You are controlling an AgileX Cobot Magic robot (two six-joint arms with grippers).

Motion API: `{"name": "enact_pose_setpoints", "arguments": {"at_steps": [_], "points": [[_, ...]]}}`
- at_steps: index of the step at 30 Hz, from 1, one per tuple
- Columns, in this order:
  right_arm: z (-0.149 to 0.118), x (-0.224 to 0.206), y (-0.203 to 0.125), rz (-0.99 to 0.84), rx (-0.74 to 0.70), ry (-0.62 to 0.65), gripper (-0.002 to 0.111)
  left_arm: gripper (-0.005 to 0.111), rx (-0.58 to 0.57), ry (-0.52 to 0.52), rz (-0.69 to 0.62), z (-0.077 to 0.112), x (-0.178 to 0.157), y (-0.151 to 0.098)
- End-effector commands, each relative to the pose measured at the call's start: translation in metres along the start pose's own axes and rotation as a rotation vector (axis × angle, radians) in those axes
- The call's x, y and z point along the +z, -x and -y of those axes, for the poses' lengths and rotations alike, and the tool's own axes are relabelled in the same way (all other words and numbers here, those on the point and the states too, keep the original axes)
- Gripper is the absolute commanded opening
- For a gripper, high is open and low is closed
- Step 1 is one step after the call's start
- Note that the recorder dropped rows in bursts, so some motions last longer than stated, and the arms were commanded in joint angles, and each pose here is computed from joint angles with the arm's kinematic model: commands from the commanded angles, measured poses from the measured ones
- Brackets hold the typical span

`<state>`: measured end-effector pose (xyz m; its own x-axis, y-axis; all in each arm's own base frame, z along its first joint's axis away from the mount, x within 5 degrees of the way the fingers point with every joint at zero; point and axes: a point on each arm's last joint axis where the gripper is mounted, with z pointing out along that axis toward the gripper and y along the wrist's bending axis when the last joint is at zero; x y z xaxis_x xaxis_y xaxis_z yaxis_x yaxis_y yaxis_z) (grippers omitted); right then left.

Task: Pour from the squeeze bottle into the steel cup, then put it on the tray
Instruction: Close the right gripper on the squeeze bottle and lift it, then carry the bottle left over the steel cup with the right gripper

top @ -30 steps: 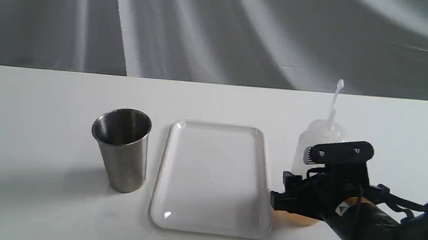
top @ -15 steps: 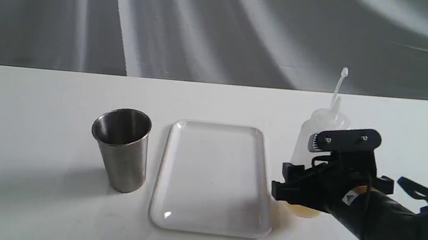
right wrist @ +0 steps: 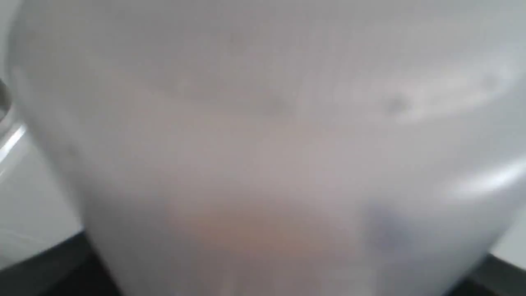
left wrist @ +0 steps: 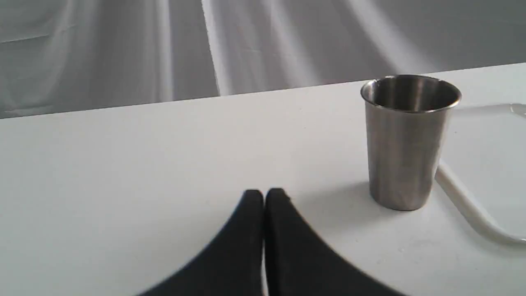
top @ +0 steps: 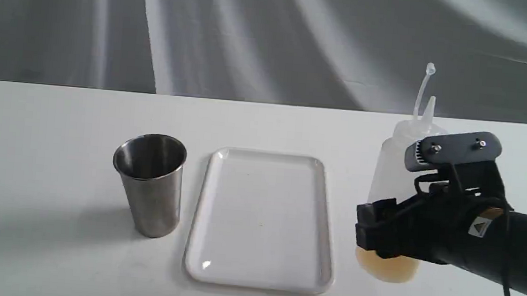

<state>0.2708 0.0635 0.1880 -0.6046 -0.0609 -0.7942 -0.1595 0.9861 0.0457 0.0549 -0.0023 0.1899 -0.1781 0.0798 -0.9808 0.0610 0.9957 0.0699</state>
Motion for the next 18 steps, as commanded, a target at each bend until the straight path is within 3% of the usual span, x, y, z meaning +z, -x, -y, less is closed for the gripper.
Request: {"name": "enact_pose_setpoints", "arguments": {"at_steps": [1,5,9,13,18], "points": [[0.008,-0.01,0.013,-0.051,-0.055,0.002,0.006,0.0,-0.003,-0.006,0.005,0.0,0.0,-0.001],[0.015,-0.016,0.045,-0.117,-0.123,-0.067,0.006,0.0,-0.003,-0.006,0.005,0.0,0.0,-0.001],[0.019,-0.025,0.081,-0.067,-0.224,-0.159,0.006,0.0,-0.003,-0.006,0.005,0.0,0.0,-0.001],[0.01,-0.035,0.112,0.004,-0.337,-0.229,0.006,0.0,-0.002,-0.006,0.005,0.0,0.0,-0.001],[-0.013,-0.033,0.131,0.062,-0.423,-0.212,0.006,0.0,-0.002,-0.006,0.005,0.0,0.0,-0.001]]}}
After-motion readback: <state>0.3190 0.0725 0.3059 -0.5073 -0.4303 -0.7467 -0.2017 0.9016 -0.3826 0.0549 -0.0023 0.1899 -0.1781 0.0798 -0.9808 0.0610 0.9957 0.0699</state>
